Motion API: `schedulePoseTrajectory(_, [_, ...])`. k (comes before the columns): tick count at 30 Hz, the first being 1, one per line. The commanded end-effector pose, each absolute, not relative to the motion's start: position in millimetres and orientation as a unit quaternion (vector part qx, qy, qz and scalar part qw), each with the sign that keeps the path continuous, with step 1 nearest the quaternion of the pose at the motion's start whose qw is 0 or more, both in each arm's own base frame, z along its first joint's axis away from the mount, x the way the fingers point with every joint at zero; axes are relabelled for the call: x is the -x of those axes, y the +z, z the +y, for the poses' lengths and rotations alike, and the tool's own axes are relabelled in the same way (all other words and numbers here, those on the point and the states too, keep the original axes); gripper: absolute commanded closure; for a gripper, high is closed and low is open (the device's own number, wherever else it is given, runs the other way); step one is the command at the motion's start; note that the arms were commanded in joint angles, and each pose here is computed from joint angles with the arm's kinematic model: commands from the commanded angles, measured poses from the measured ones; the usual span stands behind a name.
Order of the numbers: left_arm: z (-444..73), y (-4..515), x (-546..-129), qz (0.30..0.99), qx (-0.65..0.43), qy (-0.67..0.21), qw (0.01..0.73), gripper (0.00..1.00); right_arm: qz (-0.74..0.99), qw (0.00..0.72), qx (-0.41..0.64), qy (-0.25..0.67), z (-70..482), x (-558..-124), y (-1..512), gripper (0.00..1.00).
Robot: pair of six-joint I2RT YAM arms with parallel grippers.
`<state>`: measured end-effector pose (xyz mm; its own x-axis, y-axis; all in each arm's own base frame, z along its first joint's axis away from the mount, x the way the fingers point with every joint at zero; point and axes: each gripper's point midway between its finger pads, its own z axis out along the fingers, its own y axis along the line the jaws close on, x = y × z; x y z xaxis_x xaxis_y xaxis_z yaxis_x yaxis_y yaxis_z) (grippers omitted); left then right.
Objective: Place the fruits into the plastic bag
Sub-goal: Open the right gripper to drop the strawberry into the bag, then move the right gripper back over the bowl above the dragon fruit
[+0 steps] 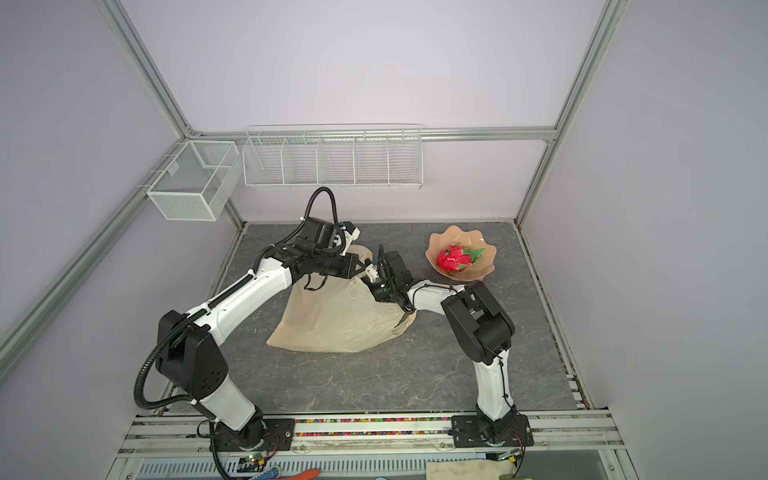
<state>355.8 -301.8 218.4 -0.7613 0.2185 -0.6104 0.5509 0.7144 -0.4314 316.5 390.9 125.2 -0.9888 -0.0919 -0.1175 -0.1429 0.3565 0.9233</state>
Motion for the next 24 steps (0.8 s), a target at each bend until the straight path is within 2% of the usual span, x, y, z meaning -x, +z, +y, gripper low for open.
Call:
schedulePoseTrajectory(1, [-300, 225, -355, 0.882, -0.219, -0.307, 0.281, 1.0, 0.849, 0.029, 0.065, 0.524, 364, -312, 121, 0.02])
schedulePoseTrajectory(11, [-300, 220, -355, 0.883, -0.217, -0.305, 0.282, 1.0, 0.897, 0.052, 0.043, 0.438, 301, -311, 124, 0.0])
schedulePoseTrajectory(20, [-300, 215, -354, 0.883, -0.218, -0.307, 0.28, 1.0, 0.923, 0.095, -0.026, 0.372, 240, -321, 144, 0.04])
schedulePoseTrajectory(24, [-300, 216, -355, 0.882, -0.219, -0.308, 0.282, 1.0, 0.928, 0.128, -0.069, 0.344, 207, -334, 164, 0.09])
